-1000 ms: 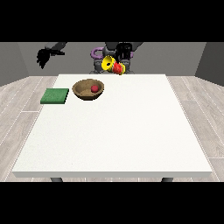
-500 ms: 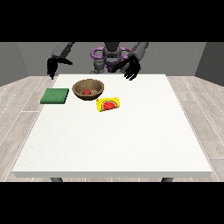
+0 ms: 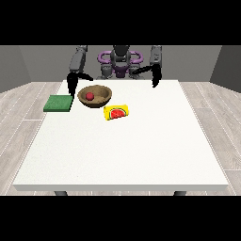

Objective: Pick the cup and pour the ball into the bowl, then pick the bowl and place it on the pad

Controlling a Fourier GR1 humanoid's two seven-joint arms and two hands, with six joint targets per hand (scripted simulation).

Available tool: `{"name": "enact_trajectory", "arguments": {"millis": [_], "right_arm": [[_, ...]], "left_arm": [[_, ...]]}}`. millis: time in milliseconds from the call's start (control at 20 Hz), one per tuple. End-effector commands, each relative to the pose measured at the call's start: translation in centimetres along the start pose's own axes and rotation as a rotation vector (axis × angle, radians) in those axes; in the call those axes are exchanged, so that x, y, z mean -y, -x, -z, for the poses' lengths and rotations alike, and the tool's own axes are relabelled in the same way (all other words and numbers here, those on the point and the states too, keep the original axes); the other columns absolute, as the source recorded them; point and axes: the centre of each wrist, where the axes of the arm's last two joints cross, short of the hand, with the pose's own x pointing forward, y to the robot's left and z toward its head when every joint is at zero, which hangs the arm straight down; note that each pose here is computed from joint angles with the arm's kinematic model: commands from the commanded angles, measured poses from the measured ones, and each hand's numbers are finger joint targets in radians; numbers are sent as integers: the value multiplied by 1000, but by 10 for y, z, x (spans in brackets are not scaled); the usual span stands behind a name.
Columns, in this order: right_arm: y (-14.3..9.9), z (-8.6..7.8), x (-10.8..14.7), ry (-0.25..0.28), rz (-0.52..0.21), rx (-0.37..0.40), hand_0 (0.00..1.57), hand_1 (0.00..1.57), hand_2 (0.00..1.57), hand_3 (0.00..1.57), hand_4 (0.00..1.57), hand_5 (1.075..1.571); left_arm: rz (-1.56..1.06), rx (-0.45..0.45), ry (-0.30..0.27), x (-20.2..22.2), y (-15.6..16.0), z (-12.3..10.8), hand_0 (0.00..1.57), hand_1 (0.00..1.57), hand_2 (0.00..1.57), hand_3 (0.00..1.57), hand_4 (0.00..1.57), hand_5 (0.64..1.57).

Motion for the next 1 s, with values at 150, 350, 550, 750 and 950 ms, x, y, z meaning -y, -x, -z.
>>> {"name": "enact_trajectory", "arguments": {"millis": [150, 350, 550, 750, 950], "right_arm": [[23, 13, -13, 53, 2, -19, 0, 0, 0, 0, 259, 1567], [35, 3, 19, 57, 10, -12, 0, 0, 0, 0, 189, 1563], [27, 23, 18, 34, 15, 19, 0, 0, 0, 0, 116, 1563], [56, 6, -6, 43, 20, 5, 0, 0, 0, 0, 126, 1562], [63, 1, 0, 179, 97, -214, 0, 0, 0, 0, 464, 1547]], "left_arm": [[-34, 33, 10, -34, -2, -2, 0, 0, 0, 0, 0, 1565], [-14, 72, -8, -52, -1, -10, 0, 0, 0, 0, 0, 1566], [-35, 91, 16, -44, -20, 3, 0, 0, 0, 0, 0, 1566], [-22, 88, 15, -48, -31, 4, 0, 0, 0, 0, 0, 1566], [-55, 71, 28, -61, -27, 5, 0, 0, 0, 0, 0, 1566]]}}
